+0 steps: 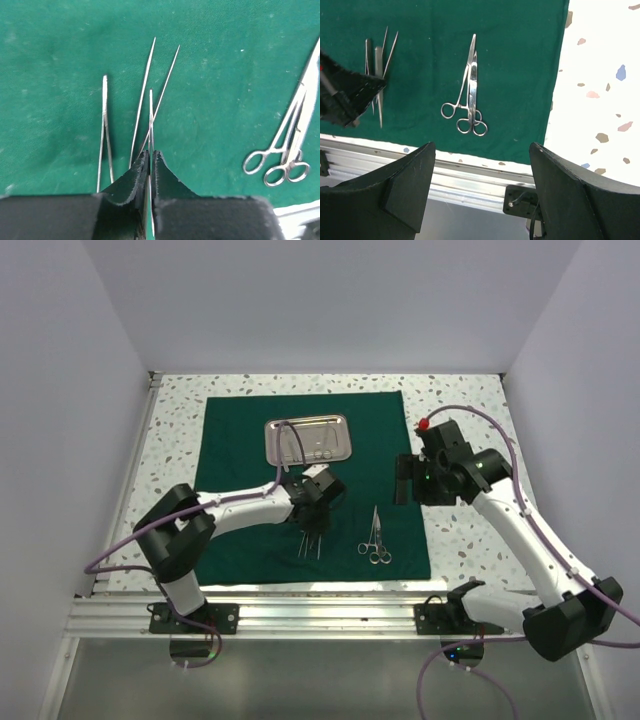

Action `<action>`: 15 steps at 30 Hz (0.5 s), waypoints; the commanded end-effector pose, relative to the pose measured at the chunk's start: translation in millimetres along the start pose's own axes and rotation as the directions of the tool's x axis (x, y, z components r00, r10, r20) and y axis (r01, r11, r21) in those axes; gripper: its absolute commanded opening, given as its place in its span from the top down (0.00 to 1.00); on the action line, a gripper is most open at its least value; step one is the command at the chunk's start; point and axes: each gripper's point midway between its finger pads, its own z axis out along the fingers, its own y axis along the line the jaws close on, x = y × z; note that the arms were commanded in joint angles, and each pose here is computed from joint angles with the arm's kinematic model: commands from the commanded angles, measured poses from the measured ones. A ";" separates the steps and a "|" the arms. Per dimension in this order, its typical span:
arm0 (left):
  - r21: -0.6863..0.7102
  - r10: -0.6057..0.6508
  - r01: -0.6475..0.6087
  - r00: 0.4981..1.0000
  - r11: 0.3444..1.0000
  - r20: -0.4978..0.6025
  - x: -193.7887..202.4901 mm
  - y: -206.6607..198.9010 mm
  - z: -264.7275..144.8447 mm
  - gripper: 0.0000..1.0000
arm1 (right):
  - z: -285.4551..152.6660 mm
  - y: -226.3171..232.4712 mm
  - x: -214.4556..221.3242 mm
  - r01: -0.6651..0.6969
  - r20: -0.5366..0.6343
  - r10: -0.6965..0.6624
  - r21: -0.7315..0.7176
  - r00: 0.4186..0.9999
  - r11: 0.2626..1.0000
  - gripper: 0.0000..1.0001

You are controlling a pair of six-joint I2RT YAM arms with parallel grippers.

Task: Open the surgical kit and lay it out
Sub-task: Place the medical item in the surgical kit, then pick up the medical item from the container.

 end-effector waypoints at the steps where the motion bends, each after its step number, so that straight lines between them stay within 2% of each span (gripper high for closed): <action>1: 0.017 -0.031 0.030 0.998 0.999 0.052 -14.0 -15.5 6.5 0.91 | -10.5 -3.3 9.4 -0.014 0.012 0.014 -0.010 1.000 1.000 0.20; 2: 0.011 -0.029 0.029 0.998 1.000 0.047 -15.0 -16.4 5.4 0.82 | -12.4 -4.6 10.6 -0.015 0.016 0.015 -0.010 1.000 1.000 0.20; 3: 0.012 -0.024 0.023 0.998 1.000 0.050 -16.7 -17.4 3.7 0.78 | -13.6 -6.6 13.0 -0.017 0.017 0.017 -0.003 1.000 1.000 0.20; 4: 0.013 -0.024 0.023 0.998 1.000 0.056 -18.9 -19.1 1.1 0.68 | -17.3 -8.0 13.9 -0.020 0.031 0.020 -0.005 0.999 1.000 0.20; 9: -0.002 -0.017 0.018 0.990 1.000 0.141 -54.3 -29.1 -34.2 0.47 | -17.3 -12.0 23.9 -0.031 0.041 0.031 -0.010 0.999 0.999 0.19; 13: -0.009 -0.007 0.010 0.974 1.000 0.227 -108.2 -34.9 -67.1 0.44 | -15.1 -13.8 30.0 -0.038 0.040 0.039 -0.013 0.998 0.999 0.19; 15: -0.027 -0.014 0.021 0.967 0.999 0.254 -139.4 -18.1 -71.1 0.44 | -14.1 -14.5 32.3 -0.049 0.043 0.050 -0.013 0.998 0.999 0.19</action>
